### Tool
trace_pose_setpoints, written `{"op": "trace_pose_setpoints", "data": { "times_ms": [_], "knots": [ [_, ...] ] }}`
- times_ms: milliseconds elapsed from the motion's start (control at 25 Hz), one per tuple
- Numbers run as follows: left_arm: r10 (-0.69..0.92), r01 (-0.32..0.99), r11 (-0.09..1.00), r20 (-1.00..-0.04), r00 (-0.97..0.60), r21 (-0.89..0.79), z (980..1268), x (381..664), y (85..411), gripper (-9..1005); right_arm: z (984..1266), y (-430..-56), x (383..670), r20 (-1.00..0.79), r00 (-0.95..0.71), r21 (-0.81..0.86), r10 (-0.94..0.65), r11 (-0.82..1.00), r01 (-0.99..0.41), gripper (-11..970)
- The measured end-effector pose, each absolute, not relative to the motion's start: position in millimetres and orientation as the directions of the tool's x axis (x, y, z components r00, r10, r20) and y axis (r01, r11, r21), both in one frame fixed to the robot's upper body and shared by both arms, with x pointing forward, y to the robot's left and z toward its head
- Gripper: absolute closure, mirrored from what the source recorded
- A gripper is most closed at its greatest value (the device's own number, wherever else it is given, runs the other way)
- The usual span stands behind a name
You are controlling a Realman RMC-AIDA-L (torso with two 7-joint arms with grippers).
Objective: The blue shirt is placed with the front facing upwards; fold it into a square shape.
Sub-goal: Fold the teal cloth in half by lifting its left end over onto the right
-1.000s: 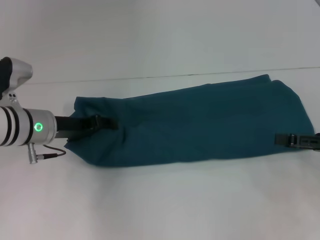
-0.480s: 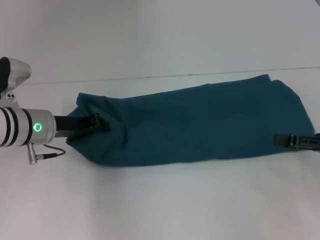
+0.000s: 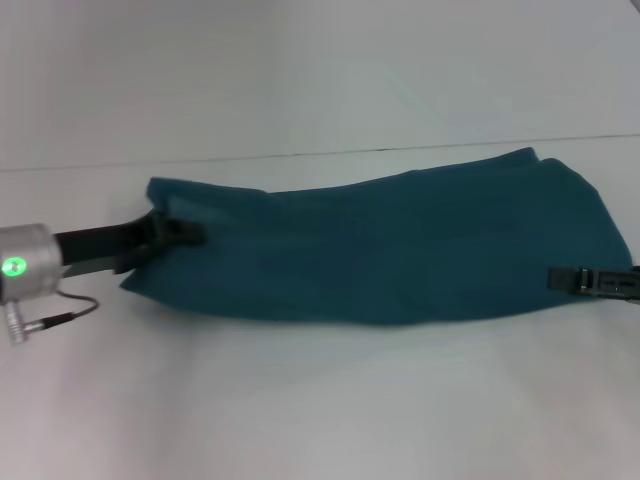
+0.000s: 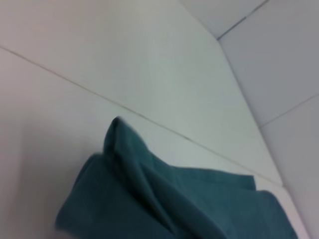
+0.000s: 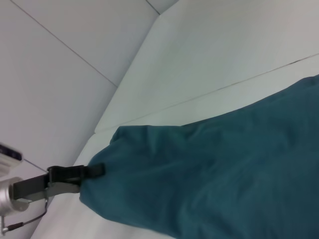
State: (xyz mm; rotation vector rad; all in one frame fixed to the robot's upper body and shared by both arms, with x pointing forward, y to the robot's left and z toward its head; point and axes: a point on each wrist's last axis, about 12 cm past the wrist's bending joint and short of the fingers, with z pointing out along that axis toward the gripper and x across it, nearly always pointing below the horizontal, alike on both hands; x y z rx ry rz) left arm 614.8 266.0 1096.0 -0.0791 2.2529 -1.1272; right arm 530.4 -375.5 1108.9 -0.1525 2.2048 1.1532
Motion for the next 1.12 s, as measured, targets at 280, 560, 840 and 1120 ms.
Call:
{"op": "trace_pose_setpoints", "data": {
  "times_ms": [280, 560, 840, 1120],
  "knots": [
    [-0.369, 0.154, 0.653, -0.488, -0.791, -0.742, 1090.5, 602.4, 300.7, 903, 1108.1, -373.9, 530.3, -0.583, -0.791, 0.701, 0.184, 0.606, -0.376, 75],
    [-0.381, 0.054, 0.737, -0.480, -0.790, -0.674, 1088.0, 597.5, 332.5, 902, 1107.7, -376.1, 530.5, -0.576, -0.794, 0.704, 0.196, 0.613, -0.359, 74],
    [-0.445, -0.049, 0.772, -0.485, -0.753, -0.633, 1086.4, 584.2, 368.1, 902, 1107.9, -378.0, 530.6, -0.576, -0.793, 0.701, 0.198, 0.619, -0.355, 75],
    [-0.497, -0.124, 0.778, -0.482, -0.722, -0.616, 1087.2, 573.2, 389.9, 904, 1108.7, -377.9, 533.2, -0.581, -0.789, 0.696, 0.200, 0.624, -0.355, 74]
  ]
}}
